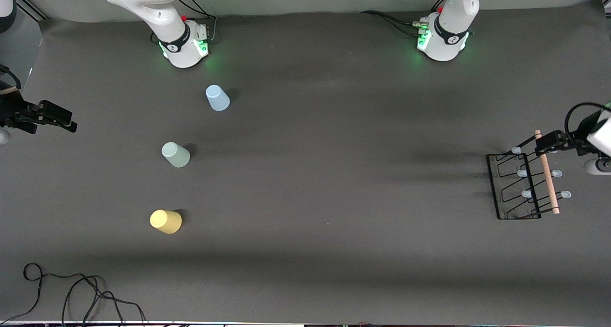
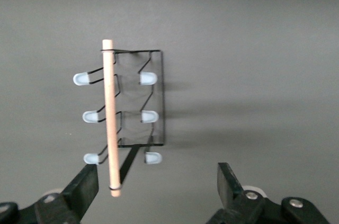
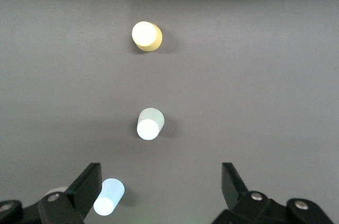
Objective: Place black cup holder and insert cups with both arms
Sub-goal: 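Lower the left gripper onto the wooden dowel of the black rack, then close the left gripper on the dowel and lift the rack, then carry the rack with the left gripper to the table middle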
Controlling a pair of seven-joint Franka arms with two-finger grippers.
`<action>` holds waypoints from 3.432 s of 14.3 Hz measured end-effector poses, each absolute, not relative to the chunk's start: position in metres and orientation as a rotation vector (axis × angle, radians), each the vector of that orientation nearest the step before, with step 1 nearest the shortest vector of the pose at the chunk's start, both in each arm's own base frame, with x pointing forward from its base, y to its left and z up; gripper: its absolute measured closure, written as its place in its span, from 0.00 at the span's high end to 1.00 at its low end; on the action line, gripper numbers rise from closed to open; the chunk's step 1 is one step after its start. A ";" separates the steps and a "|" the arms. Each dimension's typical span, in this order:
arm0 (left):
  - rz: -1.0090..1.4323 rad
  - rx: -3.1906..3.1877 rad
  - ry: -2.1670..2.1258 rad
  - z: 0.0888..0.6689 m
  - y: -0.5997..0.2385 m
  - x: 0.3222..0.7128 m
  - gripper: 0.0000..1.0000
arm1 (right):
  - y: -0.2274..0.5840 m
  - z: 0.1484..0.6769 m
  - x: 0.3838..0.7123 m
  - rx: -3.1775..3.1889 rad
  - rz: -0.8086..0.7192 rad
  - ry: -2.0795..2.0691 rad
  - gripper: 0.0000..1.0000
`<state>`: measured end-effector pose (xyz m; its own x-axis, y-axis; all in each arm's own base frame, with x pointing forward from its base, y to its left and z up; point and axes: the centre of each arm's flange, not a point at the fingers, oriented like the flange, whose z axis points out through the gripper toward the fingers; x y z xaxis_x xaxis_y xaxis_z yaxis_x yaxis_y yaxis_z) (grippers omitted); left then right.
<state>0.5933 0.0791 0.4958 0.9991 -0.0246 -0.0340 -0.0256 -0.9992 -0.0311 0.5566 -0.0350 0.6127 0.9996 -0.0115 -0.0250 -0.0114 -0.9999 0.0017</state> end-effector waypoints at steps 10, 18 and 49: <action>0.137 -3.103 0.133 0.377 0.151 0.618 0.74 | -0.035 0.613 0.557 3.140 -0.035 -0.018 1.00; 0.248 -3.105 0.156 0.329 0.149 0.621 0.19 | -0.035 0.613 0.557 3.140 -0.035 -0.018 1.00; 0.367 -3.255 -0.031 0.342 -0.551 0.474 0.16 | -0.031 0.610 0.557 3.140 -0.042 -0.005 1.00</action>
